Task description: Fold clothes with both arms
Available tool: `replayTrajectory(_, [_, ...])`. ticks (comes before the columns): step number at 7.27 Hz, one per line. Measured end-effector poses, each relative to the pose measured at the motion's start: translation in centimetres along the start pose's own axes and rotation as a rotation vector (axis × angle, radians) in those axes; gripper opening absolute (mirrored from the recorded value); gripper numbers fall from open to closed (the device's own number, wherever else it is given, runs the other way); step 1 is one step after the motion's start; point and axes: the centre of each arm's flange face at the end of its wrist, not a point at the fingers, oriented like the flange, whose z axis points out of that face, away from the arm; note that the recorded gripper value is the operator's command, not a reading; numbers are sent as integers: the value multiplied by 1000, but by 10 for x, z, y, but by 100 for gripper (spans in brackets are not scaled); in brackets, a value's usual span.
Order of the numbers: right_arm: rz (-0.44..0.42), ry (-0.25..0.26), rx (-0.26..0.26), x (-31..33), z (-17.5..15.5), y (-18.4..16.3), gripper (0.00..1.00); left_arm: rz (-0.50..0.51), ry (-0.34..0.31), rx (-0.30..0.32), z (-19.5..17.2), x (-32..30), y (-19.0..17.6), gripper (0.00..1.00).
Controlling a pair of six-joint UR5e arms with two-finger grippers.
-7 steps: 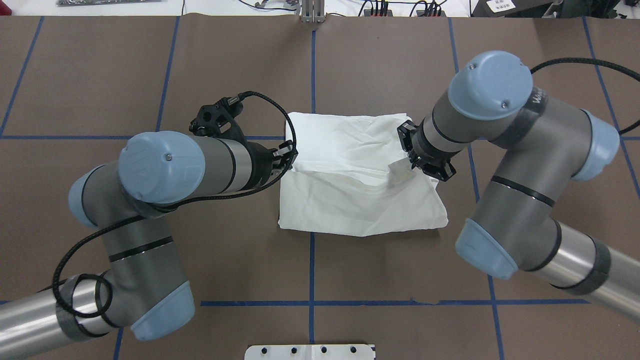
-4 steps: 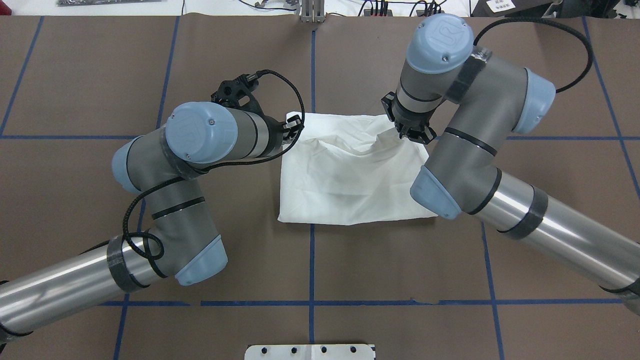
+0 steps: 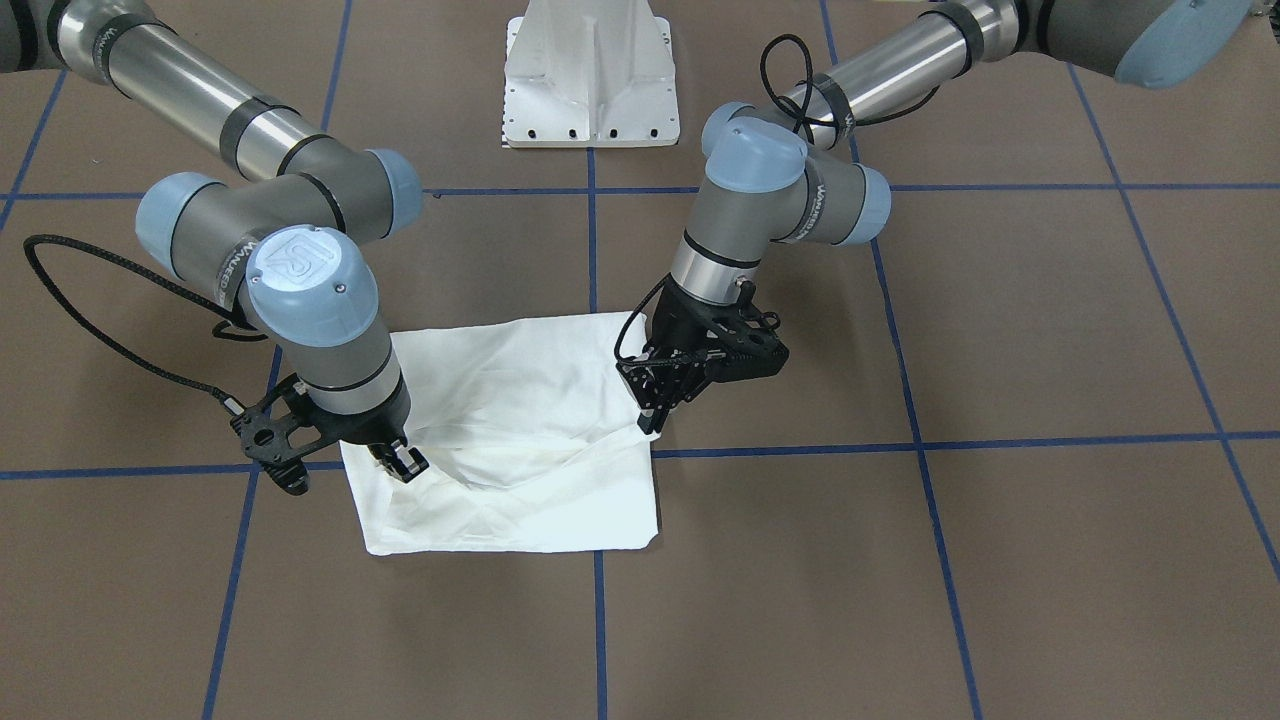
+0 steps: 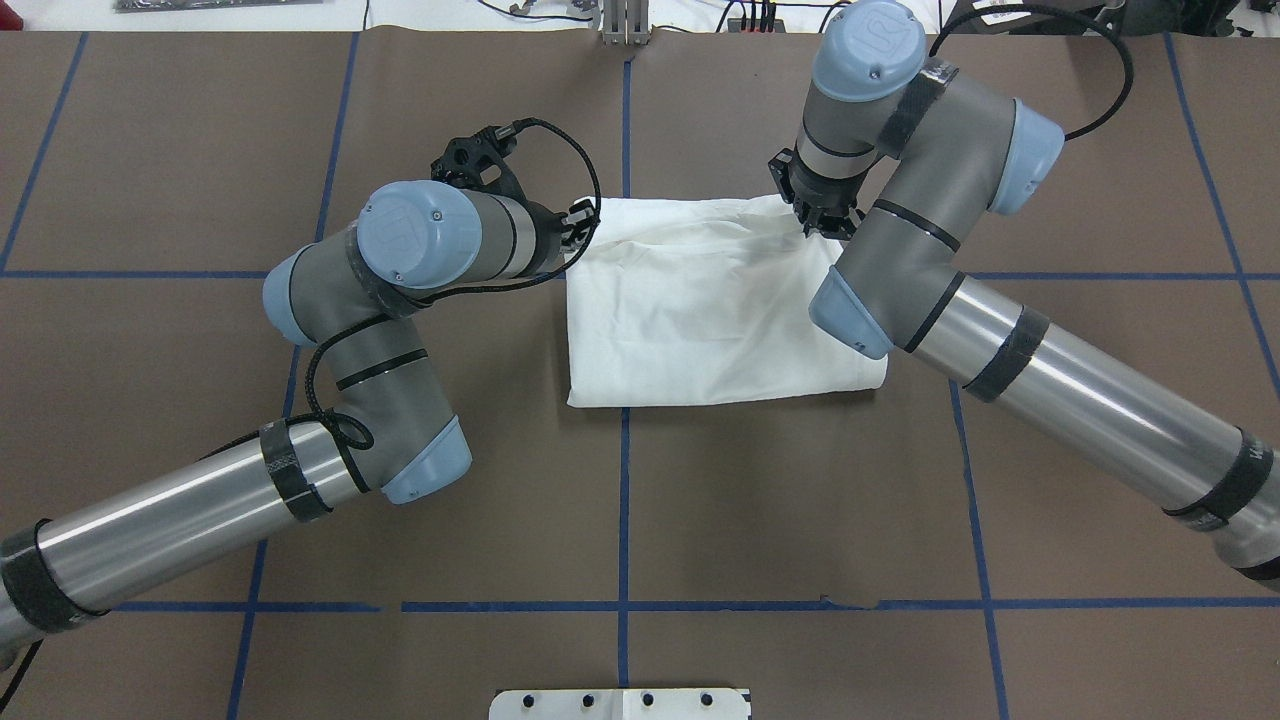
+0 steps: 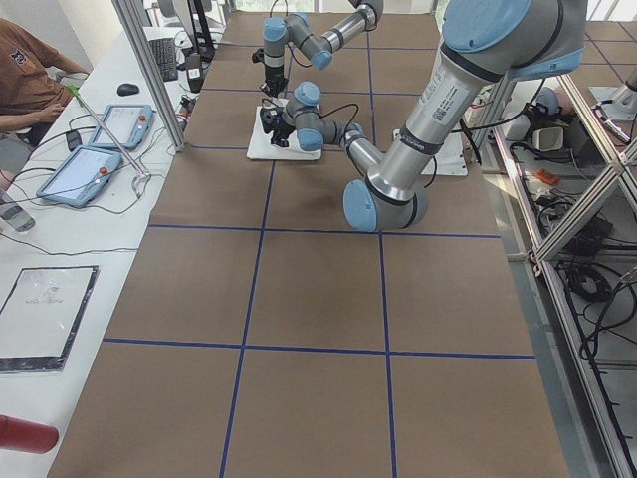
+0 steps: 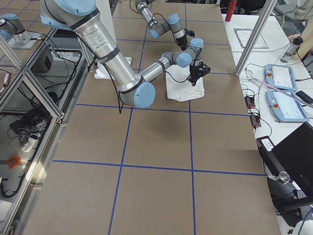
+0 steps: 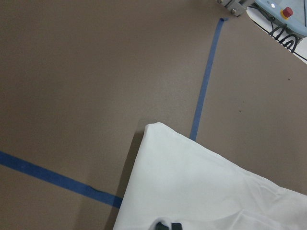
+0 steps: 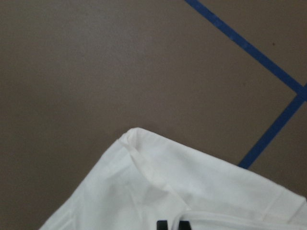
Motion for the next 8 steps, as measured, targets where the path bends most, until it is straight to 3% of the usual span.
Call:
replayTrajectory(2, [-79, -3, -5, 1, -4, -58, 100, 2, -12, 54, 4, -14, -55, 71])
replayTrajectory(4, [-146, -10, -4, 9, -8, -88, 100, 45, -10, -3, -5, -41, -75, 71])
replayTrajectory(6, [-279, -45, -38, 73, -12, -130, 100, 257, 6, -69, -47, -99, -83, 71])
replayTrajectory(8, [-464, -87, -102, 188, -34, -190, 100, 433, 5, -134, -111, -174, -117, 72])
